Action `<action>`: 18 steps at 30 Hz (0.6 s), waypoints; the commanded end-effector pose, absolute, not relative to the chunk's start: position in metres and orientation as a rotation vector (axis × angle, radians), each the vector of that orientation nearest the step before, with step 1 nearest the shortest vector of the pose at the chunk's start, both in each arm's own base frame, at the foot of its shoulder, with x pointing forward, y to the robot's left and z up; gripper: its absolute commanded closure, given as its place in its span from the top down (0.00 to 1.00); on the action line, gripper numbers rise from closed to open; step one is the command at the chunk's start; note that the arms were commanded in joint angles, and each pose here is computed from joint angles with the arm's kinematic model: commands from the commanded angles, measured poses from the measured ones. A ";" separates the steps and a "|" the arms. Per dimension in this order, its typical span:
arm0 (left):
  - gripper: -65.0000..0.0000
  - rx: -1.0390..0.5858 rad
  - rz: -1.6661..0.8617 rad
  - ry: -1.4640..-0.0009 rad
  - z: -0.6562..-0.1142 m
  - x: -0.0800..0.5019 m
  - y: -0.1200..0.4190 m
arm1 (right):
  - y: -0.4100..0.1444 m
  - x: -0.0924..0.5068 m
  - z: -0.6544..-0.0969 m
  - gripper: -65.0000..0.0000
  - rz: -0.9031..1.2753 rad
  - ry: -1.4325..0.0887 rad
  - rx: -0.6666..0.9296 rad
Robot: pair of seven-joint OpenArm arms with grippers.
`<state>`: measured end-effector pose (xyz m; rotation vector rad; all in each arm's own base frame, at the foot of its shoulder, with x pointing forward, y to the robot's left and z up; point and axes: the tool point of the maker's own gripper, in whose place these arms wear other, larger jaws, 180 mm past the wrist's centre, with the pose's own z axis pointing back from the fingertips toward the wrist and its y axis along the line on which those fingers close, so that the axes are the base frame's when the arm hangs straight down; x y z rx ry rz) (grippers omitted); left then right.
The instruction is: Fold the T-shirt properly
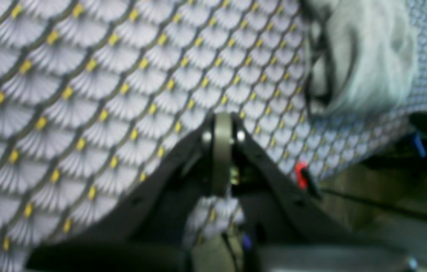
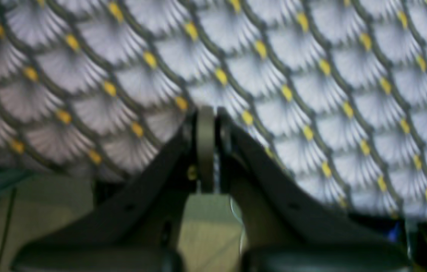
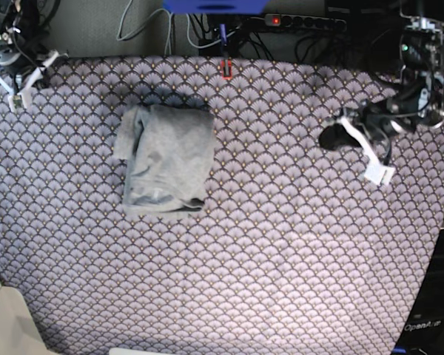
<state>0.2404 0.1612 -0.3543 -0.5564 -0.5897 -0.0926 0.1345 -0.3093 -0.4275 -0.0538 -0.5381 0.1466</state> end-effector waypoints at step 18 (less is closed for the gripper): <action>0.00 -0.301 -0.149 -0.296 -0.414 0.094 0.183 | -0.341 0.004 -0.448 0.00 -0.119 -0.454 -0.364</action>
